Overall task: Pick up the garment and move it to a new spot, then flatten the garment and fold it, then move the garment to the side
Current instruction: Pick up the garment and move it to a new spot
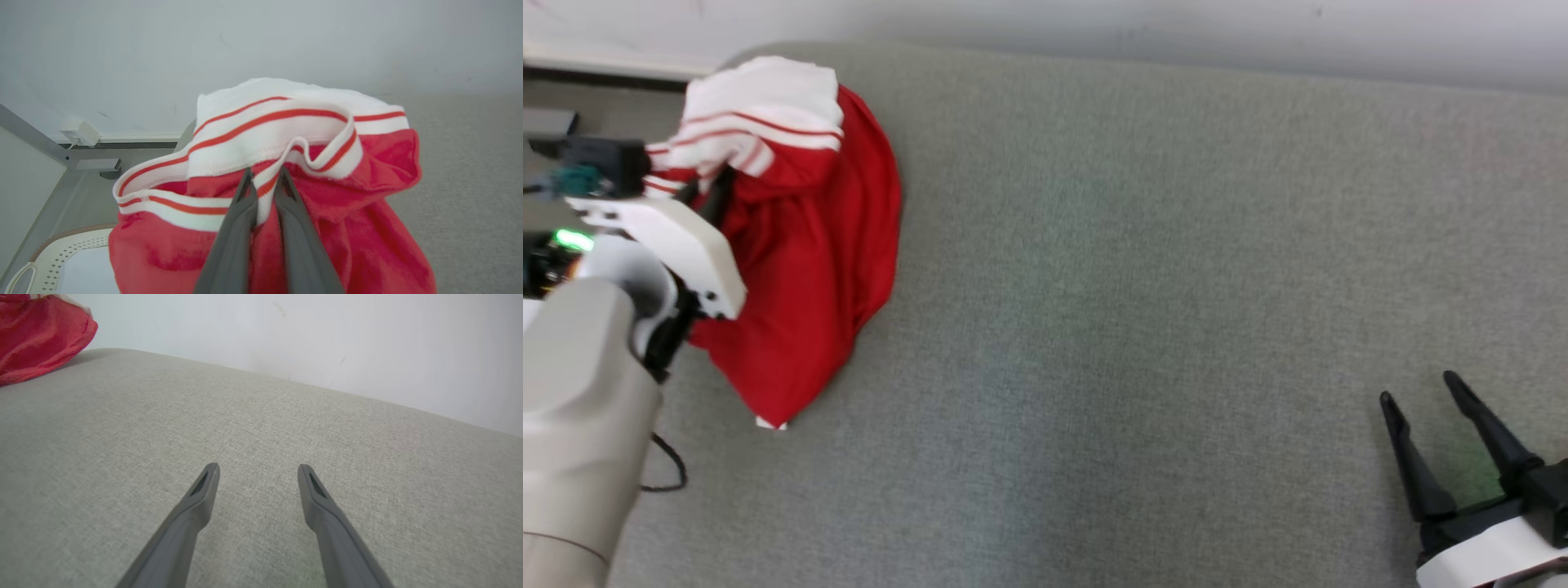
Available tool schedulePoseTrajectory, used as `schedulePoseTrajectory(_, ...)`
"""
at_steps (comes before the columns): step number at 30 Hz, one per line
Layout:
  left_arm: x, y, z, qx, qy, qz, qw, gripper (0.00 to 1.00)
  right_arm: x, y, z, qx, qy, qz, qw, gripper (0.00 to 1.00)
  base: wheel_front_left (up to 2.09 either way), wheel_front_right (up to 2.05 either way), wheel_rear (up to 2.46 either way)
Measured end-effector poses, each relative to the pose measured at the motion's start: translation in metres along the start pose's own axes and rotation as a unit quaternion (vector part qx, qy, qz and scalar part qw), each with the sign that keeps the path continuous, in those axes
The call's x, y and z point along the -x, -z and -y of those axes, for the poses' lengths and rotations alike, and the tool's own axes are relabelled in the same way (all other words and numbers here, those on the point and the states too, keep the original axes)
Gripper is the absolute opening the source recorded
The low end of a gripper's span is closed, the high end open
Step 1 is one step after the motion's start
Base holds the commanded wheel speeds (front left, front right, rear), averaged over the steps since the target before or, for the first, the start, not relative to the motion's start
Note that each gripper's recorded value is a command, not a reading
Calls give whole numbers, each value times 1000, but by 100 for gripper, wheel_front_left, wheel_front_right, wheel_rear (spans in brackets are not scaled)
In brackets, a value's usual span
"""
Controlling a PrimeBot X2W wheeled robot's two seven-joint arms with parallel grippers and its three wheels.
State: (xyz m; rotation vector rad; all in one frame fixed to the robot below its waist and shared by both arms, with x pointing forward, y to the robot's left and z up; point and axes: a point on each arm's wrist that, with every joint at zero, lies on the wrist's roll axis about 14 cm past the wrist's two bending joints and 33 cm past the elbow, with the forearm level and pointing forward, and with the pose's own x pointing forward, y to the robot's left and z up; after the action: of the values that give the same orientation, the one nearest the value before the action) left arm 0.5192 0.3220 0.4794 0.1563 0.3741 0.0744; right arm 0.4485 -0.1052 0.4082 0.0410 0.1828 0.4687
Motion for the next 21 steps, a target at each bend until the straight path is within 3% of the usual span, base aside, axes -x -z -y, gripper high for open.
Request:
schedulePoseTrajectory(5, 24, -69, -21, -2, -10, 89, 996, 0, 13, -19, -14, -10, 5, 23, 1000, 100, 0, 0, 0)
schedulePoseTrajectory(11, 60, -155, -15, -8, 12, 190, 982, 0, 32, -39, -22, -19, 20, 51, 998, 100, 0, 0, 0)
schedulePoseTrajectory(16, 87, -211, 28, -20, 70, 251, 965, 0, 51, -48, -21, -29, 44, 67, 996, 100, 0, 0, 0)
schedulePoseTrajectory(21, 110, -238, 88, -21, 146, 284, 947, 0, 72, -52, -11, -37, 77, 79, 993, 100, 0, 0, 0)
